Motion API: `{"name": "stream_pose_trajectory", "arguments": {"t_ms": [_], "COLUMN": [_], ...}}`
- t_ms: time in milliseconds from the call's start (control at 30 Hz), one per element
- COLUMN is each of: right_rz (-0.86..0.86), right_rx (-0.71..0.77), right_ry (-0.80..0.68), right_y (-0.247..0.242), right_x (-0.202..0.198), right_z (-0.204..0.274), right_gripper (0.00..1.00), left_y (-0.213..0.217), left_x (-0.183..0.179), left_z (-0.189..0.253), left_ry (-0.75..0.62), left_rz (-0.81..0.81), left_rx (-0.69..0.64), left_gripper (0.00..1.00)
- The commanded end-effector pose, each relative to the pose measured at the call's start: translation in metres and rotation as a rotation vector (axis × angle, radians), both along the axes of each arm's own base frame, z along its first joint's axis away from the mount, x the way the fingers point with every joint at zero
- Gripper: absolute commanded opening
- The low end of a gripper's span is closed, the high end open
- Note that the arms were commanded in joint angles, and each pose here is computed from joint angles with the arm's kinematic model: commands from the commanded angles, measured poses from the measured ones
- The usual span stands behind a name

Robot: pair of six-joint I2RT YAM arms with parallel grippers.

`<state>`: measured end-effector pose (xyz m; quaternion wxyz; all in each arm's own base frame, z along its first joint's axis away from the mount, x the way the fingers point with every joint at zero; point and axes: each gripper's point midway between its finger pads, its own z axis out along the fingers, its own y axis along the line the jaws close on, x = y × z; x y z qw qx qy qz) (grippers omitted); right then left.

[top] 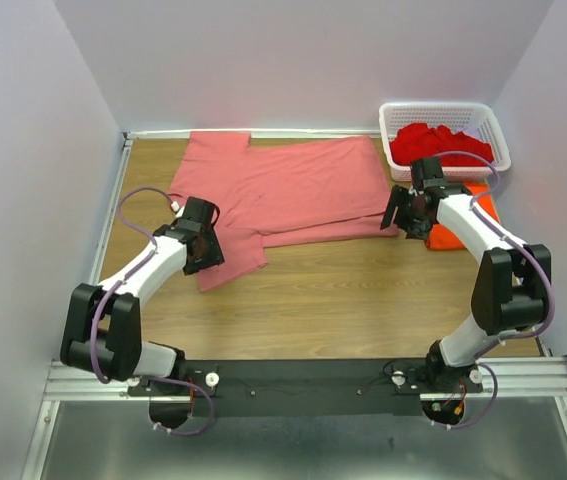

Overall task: Fold and stack the t-shirts
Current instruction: Fold the tshirt

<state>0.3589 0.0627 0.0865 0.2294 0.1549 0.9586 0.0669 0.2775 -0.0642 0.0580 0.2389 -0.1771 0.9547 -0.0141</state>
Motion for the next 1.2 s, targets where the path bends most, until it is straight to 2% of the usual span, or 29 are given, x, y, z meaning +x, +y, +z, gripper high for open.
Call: {"name": "stream_pose_trajectory", "arguments": {"t_ms": [0, 400, 500, 700, 767, 867, 1033, 1167], "right_rz": [0.032, 0.049, 0.065, 0.066, 0.067, 0.073, 0.096, 0.119], "right_rx": [0.058, 0.079, 0.092, 0.096, 0.097, 0.096, 0.091, 0.097], "right_ry": [-0.030, -0.020, -0.013, -0.008, -0.009, -0.013, -0.026, -0.028], "right_y": [0.011, 0.014, 0.017, 0.018, 0.017, 0.018, 0.019, 0.021], "right_x": [-0.004, -0.018, -0.020, -0.021, -0.021, -0.019, -0.015, -0.012], "right_z": [0.006, 0.003, 0.001, -0.003, -0.002, -0.001, 0.002, 0.003], "right_gripper": [0.79, 0.79, 0.79, 0.79, 0.79, 0.79, 0.79, 0.79], "left_y": [-0.007, -0.015, -0.015, -0.014, -0.015, -0.018, -0.018, -0.016], "left_x": [-0.003, -0.016, -0.021, -0.023, -0.017, -0.005, 0.033, 0.077], "left_z": [-0.014, -0.049, -0.056, -0.056, -0.049, -0.034, -0.004, 0.019], "left_ry": [0.030, 0.124, 0.147, 0.152, 0.132, 0.102, 0.026, -0.034], "left_rz": [-0.005, -0.043, -0.044, -0.042, -0.044, -0.054, -0.063, -0.060], "left_rx": [0.011, 0.043, 0.050, 0.057, 0.051, 0.052, 0.094, 0.124], "left_gripper": [0.61, 0.52, 0.44, 0.19, 0.08, 0.00, 0.00, 0.00]}}
